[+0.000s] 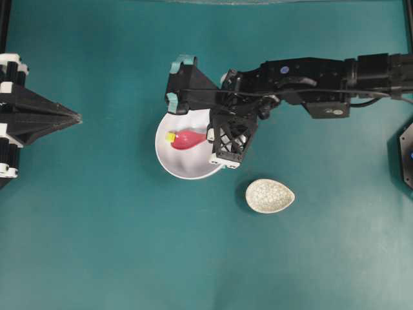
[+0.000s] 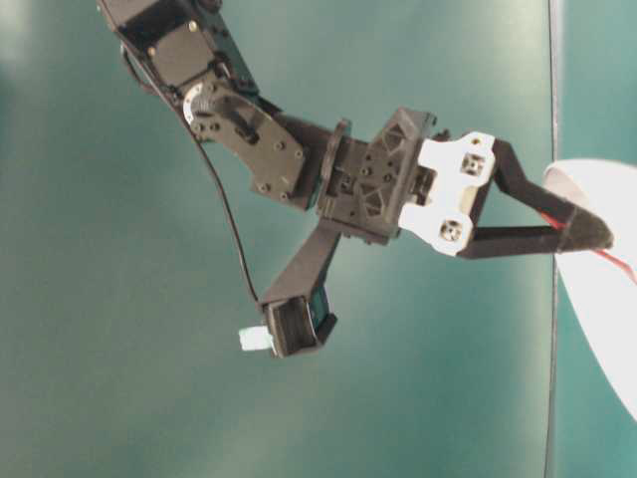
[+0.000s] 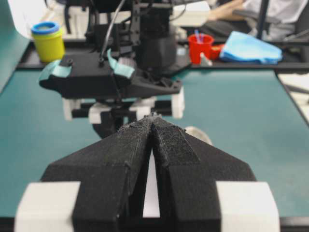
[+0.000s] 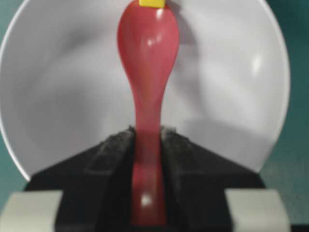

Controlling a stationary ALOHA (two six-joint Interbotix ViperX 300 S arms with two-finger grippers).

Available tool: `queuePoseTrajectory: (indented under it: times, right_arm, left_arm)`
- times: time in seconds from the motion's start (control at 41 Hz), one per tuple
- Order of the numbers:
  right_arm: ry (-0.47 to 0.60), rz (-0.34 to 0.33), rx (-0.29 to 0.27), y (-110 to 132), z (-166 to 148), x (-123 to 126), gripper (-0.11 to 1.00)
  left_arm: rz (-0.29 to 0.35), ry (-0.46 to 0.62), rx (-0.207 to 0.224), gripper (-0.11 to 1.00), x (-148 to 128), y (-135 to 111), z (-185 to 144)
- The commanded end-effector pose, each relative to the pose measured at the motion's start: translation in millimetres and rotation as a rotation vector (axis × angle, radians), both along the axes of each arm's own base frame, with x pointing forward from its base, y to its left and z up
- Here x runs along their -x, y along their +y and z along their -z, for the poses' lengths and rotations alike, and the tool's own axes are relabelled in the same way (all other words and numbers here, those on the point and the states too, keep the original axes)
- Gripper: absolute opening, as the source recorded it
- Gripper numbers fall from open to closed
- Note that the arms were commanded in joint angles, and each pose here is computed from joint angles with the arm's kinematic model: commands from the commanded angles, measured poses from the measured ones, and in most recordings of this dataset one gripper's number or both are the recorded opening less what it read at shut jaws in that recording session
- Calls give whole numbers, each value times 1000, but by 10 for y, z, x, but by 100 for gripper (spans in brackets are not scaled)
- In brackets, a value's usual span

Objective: Scoop the yellow hexagonal prism block from the bowl with a spoon using the right arm.

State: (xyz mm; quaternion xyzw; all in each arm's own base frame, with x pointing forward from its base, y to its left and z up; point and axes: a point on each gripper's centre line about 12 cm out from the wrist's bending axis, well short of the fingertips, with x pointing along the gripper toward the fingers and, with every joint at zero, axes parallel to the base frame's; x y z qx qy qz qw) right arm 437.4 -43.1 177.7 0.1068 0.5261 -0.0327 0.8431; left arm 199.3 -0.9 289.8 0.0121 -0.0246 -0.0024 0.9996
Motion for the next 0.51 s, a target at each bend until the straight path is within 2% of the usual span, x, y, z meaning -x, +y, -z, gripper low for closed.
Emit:
queuePoseTrajectory:
  times: [0.0,0.487]
  right_arm:
    - [-74,-3,14,22,-216,7,21]
    - [-103,-4,22,47,-192,7,21]
  left_arm:
    - [2,-34,-3,3,-27,-4,-119]
    - [2,-34,-3,3,-27,-4,-119]
